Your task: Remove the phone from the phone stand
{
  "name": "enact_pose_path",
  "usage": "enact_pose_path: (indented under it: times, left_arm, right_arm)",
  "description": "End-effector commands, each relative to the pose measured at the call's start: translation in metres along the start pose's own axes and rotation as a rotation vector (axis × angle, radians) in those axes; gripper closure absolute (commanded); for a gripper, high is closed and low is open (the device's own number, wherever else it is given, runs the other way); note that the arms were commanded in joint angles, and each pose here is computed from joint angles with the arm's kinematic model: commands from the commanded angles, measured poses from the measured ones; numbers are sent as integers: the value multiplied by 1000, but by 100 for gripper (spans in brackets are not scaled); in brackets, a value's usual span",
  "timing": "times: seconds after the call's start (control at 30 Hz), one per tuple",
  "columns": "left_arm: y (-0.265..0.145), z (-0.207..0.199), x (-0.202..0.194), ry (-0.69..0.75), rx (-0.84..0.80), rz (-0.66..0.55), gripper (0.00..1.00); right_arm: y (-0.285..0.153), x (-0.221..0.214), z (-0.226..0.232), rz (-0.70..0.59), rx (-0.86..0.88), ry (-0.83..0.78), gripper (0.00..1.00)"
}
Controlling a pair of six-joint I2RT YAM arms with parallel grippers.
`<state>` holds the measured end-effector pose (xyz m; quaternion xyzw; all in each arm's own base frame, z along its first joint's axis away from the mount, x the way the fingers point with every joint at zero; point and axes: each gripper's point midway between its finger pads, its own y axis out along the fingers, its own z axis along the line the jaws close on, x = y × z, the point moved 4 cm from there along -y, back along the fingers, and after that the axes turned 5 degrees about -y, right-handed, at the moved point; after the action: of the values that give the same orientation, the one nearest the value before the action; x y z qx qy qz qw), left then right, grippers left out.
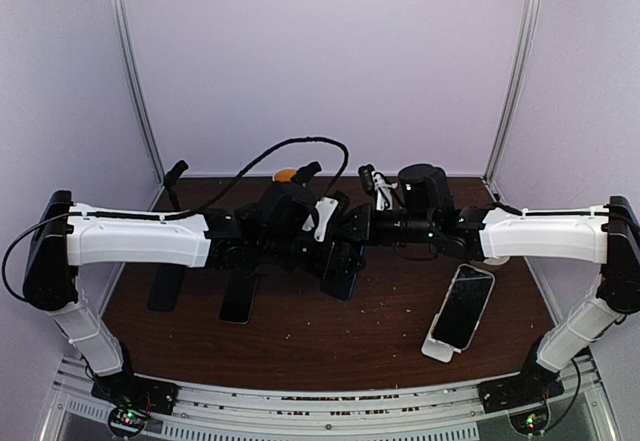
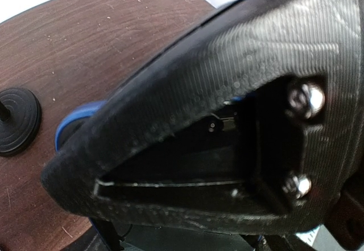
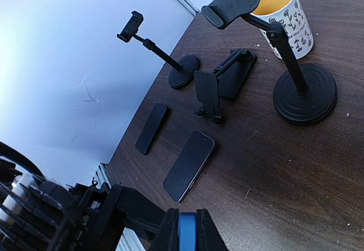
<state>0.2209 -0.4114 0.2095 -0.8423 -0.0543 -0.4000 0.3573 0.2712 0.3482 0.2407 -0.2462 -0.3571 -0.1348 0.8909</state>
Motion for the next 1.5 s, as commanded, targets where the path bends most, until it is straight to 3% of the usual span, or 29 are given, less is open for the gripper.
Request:
enact_pose_path:
  times: [0.0,0.13,0.27,0.53,0.73,1.1,1.47]
  left_arm:
    - [-3,-6,14,32,-14,-46,45]
    - [-9,-5,16,38,-3,-58,50]
    - [-14,-1,15,34,15,-70,56]
    - [-13,8,9,4,61,-65,59]
    - [-8,17,5,-33,104,-55,61]
    - [19,46,-24,-146,250,88,62]
    - [28,79,-58,-284,396,209,63]
  right_arm:
    - [-12,18,22,-63,67,-27,94]
    - [-11,19,19,-63,59,-26,80]
    - [-14,21,15,-69,51,-32,59]
    - [-26,27,6,-98,15,-69,22]
    - [-47,35,-7,-145,-56,-108,5]
    - [-112,52,-30,-292,-333,-272,0]
    - [-175,50,-46,-468,-496,-290,0]
